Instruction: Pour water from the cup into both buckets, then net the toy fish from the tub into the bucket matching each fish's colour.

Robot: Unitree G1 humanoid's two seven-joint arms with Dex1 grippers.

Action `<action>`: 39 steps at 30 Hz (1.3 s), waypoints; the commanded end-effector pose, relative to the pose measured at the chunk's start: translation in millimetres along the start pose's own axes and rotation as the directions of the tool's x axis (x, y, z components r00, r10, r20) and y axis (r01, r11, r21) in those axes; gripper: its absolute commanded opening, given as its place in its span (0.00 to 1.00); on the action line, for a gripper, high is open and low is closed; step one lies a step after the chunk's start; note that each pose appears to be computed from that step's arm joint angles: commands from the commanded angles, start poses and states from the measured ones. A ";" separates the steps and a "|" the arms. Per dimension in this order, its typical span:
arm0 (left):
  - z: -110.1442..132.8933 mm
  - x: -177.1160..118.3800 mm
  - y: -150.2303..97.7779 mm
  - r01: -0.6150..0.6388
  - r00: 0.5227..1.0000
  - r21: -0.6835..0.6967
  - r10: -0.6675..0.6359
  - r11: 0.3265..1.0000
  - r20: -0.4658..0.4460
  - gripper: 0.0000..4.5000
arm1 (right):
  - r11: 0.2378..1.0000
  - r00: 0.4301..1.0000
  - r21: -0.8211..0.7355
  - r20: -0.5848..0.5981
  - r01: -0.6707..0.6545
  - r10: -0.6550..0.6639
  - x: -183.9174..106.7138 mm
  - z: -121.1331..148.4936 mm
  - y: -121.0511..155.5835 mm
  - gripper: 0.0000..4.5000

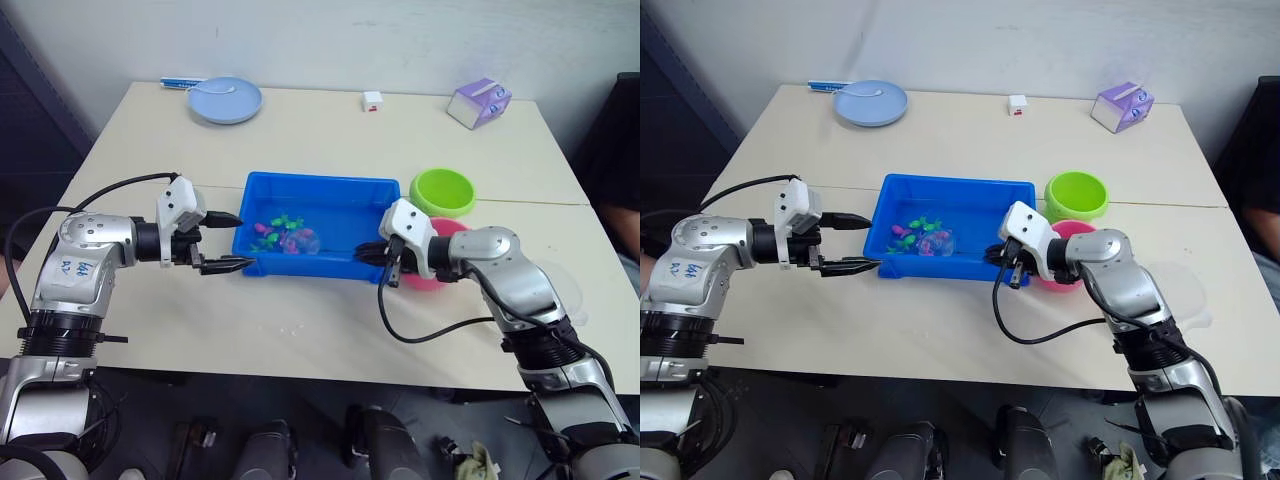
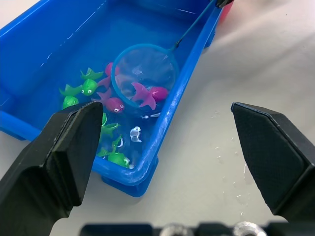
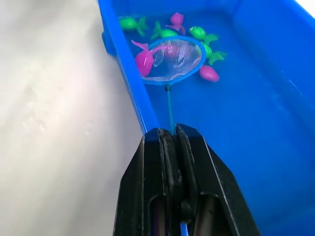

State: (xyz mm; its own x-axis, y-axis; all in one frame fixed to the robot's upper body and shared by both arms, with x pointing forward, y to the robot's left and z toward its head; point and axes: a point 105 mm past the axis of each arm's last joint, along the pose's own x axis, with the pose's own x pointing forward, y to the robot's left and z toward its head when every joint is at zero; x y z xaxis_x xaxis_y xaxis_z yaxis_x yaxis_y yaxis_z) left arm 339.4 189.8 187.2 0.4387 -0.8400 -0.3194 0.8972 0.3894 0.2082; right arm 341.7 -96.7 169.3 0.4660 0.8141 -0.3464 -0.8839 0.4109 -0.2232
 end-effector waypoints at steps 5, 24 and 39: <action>36.7 21.6 -16.3 0.095 0.975 -0.052 -0.083 0.994 0.205 1.00 | 0.994 0.991 0.079 0.099 0.082 -0.089 -57.3 30.4 10.1 0.18; 91.0 117.1 -69.4 0.359 0.839 0.007 -0.325 0.933 0.436 1.00 | 0.726 0.718 -0.143 -0.112 0.673 -0.687 -201.4 2.6 34.3 0.18; 88.6 129.4 -71.8 0.368 0.837 0.041 -0.350 0.929 0.421 1.00 | 0.246 0.656 -0.968 -0.153 0.051 -0.739 -207.9 -4.7 16.7 0.18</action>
State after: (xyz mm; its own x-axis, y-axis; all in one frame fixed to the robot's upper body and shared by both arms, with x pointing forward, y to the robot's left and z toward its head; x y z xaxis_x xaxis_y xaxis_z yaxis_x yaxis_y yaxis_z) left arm 328.2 21.5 201.0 0.0449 -0.9982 0.0406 0.9973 0.0471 0.0562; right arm 230.4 -257.1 217.8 0.9483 0.1691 -0.2685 -0.2316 -0.2094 -0.9500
